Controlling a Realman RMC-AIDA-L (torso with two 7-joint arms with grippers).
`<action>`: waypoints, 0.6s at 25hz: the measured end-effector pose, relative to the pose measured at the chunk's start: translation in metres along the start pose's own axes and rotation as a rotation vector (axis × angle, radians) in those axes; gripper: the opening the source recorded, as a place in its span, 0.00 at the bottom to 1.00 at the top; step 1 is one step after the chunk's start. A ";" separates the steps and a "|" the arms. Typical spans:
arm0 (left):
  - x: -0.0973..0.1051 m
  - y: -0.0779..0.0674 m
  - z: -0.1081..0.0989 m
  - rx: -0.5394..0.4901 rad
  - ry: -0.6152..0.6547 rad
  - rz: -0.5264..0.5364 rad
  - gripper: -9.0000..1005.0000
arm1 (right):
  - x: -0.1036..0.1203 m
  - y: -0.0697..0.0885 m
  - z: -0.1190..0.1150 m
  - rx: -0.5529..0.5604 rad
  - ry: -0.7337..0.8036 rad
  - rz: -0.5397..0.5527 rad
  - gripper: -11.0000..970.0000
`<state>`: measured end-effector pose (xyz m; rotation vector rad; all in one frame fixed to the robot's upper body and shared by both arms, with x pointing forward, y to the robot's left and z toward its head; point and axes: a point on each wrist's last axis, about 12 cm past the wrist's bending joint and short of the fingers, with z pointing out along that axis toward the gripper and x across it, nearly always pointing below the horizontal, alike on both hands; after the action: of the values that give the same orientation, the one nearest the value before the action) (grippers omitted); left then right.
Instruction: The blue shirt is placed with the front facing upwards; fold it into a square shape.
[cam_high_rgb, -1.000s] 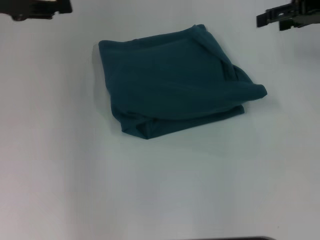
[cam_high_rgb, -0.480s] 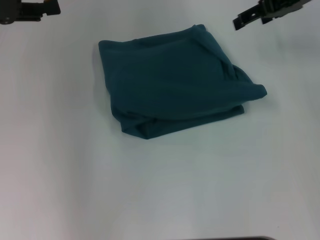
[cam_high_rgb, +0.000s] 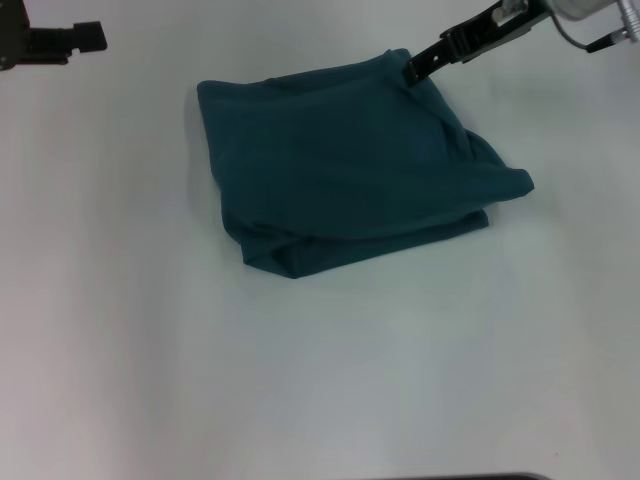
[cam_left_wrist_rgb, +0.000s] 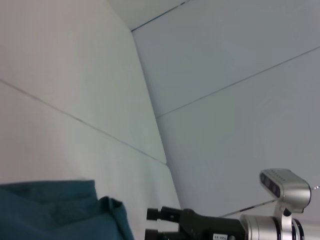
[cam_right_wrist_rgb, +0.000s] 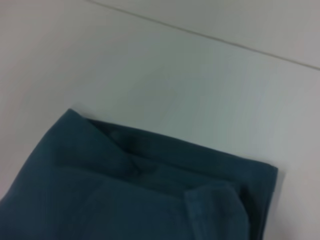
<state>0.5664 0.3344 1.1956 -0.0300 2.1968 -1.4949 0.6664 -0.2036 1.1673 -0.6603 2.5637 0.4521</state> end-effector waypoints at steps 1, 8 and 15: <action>0.001 0.001 0.000 0.000 0.000 -0.003 0.93 | 0.001 0.002 0.003 -0.001 0.001 0.001 0.93; 0.005 0.007 0.002 0.004 0.000 -0.018 0.93 | 0.002 0.014 0.027 0.024 0.020 -0.023 0.92; 0.005 0.006 0.006 0.012 0.002 -0.012 0.93 | 0.000 0.015 0.032 0.034 -0.014 0.032 0.91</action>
<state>0.5657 0.3301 1.1868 -0.0372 2.1932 -1.5147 0.6702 -0.1778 1.1430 -0.6028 2.5666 0.4211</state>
